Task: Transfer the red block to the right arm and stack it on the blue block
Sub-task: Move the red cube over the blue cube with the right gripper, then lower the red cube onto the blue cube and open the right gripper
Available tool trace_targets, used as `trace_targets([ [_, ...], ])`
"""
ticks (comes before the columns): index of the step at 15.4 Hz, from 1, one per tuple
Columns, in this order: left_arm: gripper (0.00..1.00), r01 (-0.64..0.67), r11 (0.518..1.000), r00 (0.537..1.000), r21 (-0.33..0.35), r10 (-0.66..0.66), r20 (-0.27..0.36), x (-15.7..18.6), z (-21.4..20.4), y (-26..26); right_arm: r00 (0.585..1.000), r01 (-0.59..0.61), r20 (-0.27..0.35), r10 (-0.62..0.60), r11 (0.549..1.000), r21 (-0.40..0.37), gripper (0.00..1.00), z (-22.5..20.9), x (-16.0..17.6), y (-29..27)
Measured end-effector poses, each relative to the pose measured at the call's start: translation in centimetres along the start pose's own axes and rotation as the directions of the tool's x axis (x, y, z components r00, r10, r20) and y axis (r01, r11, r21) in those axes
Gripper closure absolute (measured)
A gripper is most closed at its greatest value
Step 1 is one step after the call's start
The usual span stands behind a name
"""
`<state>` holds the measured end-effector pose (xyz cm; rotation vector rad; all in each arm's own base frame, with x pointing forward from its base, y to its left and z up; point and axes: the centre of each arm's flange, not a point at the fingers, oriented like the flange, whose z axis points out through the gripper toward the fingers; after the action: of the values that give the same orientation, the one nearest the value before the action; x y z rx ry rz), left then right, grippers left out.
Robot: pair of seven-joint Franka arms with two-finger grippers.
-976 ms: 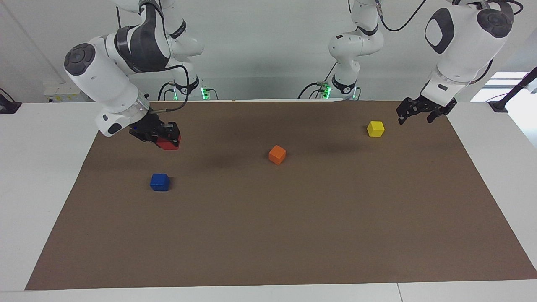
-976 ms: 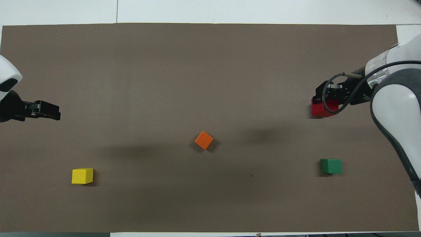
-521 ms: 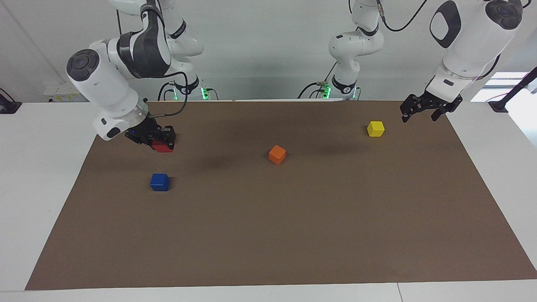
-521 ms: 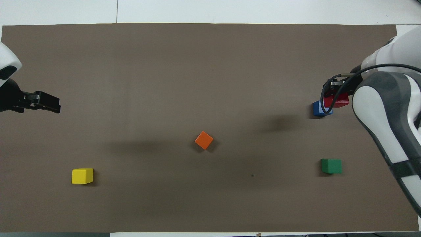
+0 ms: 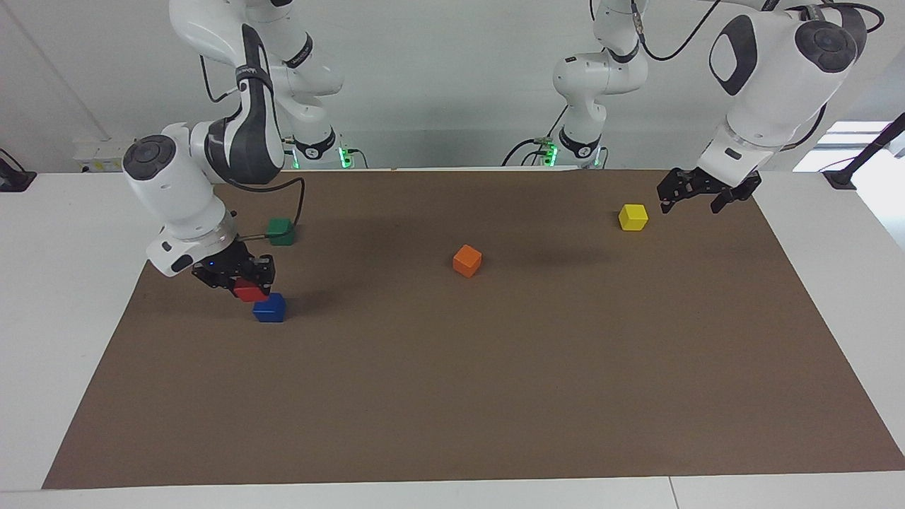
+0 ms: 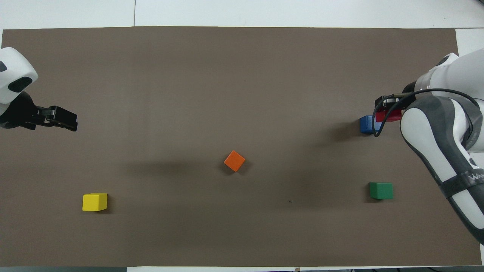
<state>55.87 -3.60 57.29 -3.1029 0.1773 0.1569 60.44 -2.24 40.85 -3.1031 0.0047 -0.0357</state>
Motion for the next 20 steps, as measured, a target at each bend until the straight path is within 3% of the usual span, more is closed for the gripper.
trace_targets([
  [10,0.00,-0.004,1.000,1.000,0.001,0.004,0.000,0.0,0.0,0.2,0.995,-0.080,0.061,0.080,0.997,0.000,0.44,3.7,-0.8,0.7],
  [20,0.00,-0.003,1.000,1.000,0.000,0.003,-0.008,0.0,-0.4,0.2,0.995,-0.088,0.041,0.088,0.996,0.002,0.44,5.7,-0.1,1.2],
])
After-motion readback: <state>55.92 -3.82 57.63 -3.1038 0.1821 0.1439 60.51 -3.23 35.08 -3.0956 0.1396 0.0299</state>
